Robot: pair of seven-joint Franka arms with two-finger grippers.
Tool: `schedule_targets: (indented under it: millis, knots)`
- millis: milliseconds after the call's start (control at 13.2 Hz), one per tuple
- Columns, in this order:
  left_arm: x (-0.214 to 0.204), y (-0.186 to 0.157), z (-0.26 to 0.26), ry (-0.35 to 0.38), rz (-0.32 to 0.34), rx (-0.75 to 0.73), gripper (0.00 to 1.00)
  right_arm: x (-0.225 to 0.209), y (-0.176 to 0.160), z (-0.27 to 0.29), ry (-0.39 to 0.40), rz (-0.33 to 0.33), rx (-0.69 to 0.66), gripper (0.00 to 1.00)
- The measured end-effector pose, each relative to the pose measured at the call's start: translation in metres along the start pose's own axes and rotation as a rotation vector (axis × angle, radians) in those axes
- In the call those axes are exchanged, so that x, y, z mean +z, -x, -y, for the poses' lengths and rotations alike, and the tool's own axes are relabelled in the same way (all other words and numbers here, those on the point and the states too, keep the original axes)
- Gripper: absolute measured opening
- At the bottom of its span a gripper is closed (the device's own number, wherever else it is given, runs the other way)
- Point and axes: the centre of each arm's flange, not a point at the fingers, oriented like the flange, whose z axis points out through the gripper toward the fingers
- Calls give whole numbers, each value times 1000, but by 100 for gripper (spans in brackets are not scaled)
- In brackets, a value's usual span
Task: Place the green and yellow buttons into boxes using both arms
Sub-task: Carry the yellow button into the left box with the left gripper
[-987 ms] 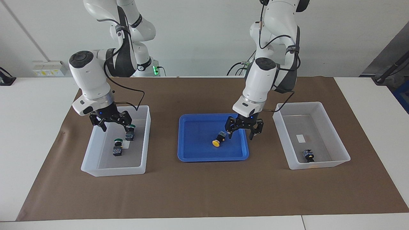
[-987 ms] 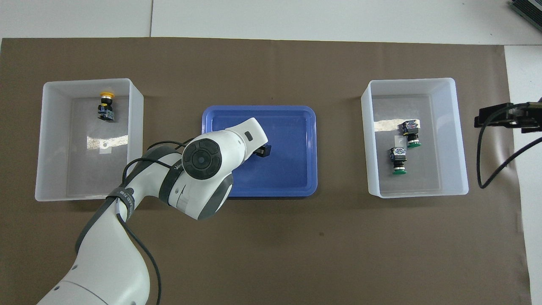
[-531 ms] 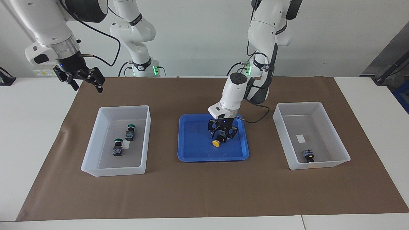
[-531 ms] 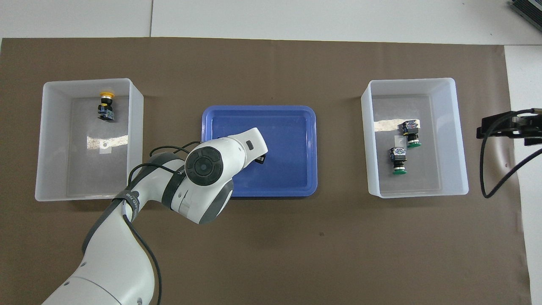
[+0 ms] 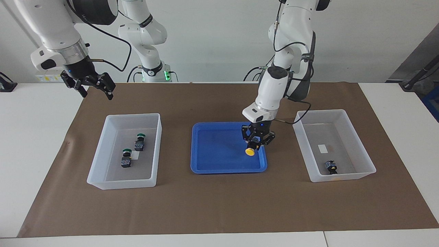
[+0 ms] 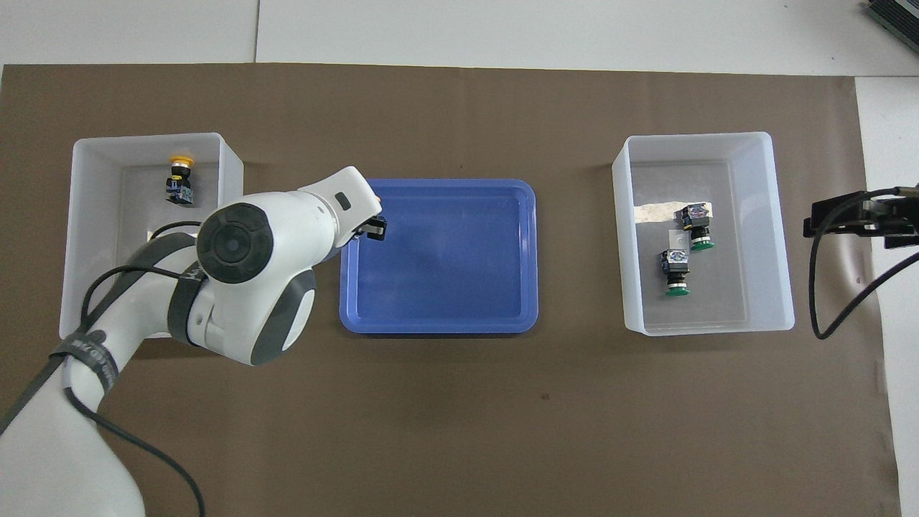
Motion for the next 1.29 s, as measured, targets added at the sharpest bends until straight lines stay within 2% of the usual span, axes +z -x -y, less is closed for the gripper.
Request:
schedule_targets:
  millis: [152,379,911,1290]
  knots:
    - [-38,-7,58,-33,-3,-84,42,1,1,2,0,2,-8,100]
    - [-57,-6,133,-75,1,-203,42,2,1,3,0,4,-10,100]
    - [-54,21,246,-136,28,-387,42,1,2,3,0,4,-10,100]
    - [-19,67,275,-149,100,-447,42,1,2,3,0,3,-10,100]
